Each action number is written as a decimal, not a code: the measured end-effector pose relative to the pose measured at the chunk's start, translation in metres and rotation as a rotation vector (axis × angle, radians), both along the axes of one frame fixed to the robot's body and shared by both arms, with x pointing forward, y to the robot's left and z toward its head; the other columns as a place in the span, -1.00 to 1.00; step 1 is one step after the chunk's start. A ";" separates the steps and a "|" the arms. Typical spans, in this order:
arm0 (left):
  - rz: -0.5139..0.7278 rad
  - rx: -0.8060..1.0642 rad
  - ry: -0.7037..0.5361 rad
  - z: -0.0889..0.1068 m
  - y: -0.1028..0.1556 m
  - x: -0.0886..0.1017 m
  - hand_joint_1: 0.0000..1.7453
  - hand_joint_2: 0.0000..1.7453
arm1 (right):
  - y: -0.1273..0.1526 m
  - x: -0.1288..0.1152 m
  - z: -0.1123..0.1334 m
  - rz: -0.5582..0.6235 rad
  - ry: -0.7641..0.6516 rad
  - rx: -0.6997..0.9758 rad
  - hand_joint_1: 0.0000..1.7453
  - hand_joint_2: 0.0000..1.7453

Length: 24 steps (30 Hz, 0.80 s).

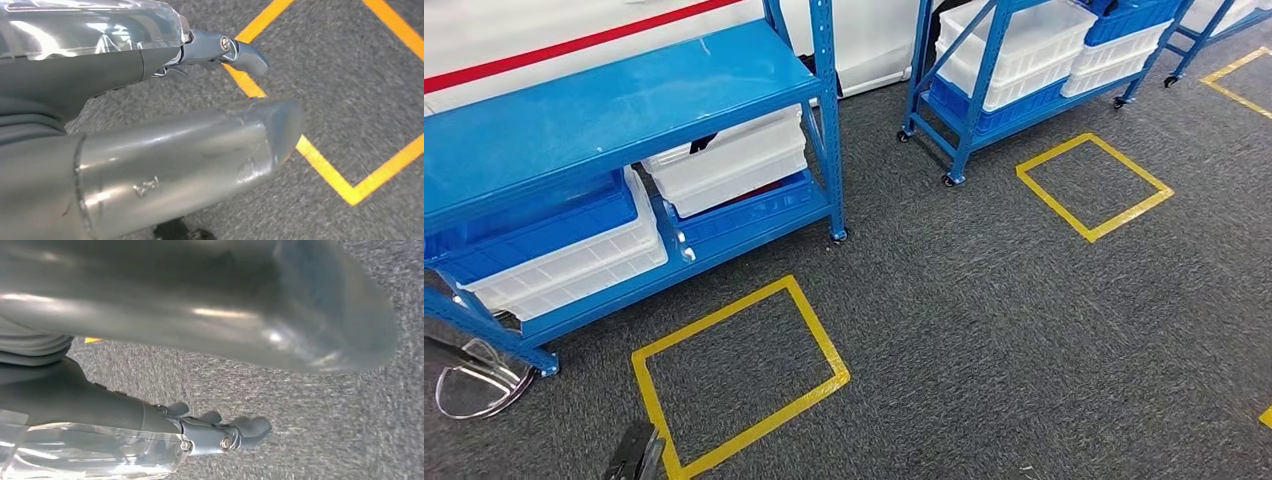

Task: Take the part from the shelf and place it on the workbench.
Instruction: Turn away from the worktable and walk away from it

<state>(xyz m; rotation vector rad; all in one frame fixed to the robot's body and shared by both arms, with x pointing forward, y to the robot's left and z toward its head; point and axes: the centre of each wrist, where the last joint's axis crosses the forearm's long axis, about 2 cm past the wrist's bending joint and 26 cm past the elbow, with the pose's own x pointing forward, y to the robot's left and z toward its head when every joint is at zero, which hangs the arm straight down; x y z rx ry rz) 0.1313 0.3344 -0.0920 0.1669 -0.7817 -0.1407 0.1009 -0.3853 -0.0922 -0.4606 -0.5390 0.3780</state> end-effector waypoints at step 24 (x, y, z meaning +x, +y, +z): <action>-0.011 -0.035 0.006 -0.003 -0.003 -0.009 -1.00 -1.00 | 0.000 -0.008 -0.002 0.007 0.035 -0.005 -1.00 -1.00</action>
